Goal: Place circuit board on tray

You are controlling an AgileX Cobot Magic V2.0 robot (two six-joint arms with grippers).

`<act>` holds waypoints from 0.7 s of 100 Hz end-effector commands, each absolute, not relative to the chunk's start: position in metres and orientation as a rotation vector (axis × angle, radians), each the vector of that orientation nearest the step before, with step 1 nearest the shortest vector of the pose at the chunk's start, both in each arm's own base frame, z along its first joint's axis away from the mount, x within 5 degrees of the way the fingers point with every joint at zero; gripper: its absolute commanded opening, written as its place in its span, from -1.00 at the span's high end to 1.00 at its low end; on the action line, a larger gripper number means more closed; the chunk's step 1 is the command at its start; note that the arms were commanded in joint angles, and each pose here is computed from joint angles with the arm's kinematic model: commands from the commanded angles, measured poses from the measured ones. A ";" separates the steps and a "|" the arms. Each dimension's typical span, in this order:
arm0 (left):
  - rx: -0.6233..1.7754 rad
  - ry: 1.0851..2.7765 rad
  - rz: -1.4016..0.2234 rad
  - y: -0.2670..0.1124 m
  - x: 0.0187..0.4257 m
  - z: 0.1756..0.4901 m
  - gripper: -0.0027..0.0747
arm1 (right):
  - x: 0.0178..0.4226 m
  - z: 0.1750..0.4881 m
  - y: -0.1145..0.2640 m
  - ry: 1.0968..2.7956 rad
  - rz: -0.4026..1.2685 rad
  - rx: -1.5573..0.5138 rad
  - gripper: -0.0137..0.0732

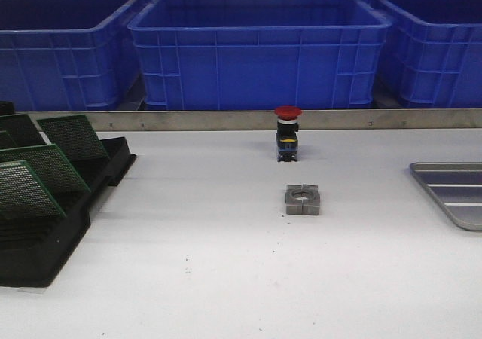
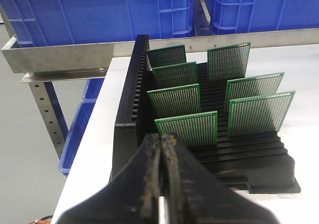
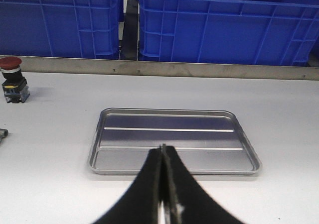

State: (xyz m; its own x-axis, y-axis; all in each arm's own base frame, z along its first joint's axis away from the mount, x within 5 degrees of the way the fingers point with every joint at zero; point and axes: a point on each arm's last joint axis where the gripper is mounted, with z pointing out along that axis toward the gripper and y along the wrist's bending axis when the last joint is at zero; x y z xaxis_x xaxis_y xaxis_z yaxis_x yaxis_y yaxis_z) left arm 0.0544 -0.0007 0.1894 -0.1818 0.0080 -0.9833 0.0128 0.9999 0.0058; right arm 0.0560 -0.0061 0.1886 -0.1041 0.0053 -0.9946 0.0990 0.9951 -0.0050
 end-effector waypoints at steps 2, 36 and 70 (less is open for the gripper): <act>0.014 1.673 -0.017 -0.001 0.054 0.188 0.97 | 0.055 0.195 -0.006 1.586 -0.088 0.069 0.82; 0.046 1.629 0.026 0.000 0.055 0.192 0.97 | 0.055 0.195 -0.006 1.586 -0.088 0.069 0.82; 0.044 1.440 0.023 -0.001 0.054 0.210 0.97 | 0.055 0.195 -0.006 1.586 -0.088 0.069 0.82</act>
State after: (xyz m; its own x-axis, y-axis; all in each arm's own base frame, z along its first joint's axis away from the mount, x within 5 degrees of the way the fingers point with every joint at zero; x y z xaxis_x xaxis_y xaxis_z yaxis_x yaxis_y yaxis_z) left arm 0.0559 -0.0002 0.2047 -0.0137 0.0418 -0.9990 0.0069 0.9991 0.0417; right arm 0.0560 -0.0061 0.1886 -0.1041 0.0053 -0.9946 0.0990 0.9951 -0.0050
